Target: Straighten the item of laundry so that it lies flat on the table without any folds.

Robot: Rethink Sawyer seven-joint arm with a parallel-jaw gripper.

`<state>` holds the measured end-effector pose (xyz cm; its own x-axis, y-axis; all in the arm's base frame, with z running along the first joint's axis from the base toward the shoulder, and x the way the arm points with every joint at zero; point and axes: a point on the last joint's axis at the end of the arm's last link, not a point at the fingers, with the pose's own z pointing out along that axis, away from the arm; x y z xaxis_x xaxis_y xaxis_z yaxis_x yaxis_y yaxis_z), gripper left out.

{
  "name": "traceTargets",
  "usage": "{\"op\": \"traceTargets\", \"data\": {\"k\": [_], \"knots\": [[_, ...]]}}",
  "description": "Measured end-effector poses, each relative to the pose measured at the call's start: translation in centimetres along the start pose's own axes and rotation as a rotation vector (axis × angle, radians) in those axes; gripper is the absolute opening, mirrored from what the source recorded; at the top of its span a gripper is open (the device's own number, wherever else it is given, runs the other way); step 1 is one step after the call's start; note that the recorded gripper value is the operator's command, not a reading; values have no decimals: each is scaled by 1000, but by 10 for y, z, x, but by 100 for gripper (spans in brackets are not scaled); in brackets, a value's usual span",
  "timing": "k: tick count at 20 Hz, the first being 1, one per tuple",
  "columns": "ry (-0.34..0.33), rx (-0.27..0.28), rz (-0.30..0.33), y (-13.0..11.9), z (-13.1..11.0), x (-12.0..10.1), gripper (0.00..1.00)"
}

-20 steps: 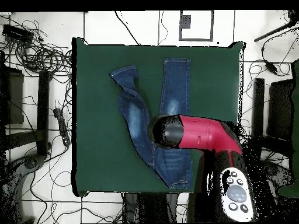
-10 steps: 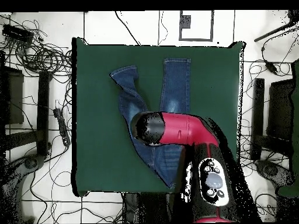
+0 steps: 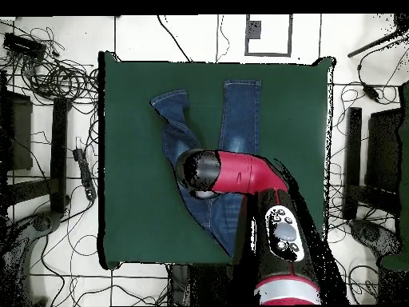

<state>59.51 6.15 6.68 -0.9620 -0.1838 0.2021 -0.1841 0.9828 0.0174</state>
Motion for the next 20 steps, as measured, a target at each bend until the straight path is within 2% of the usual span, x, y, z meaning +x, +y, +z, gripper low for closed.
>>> {"op": "traceTargets", "data": {"k": [10,20], "knots": [[37,-21,4,6,21,4,100],[50,-25,-8,15,19,2,100]]}}
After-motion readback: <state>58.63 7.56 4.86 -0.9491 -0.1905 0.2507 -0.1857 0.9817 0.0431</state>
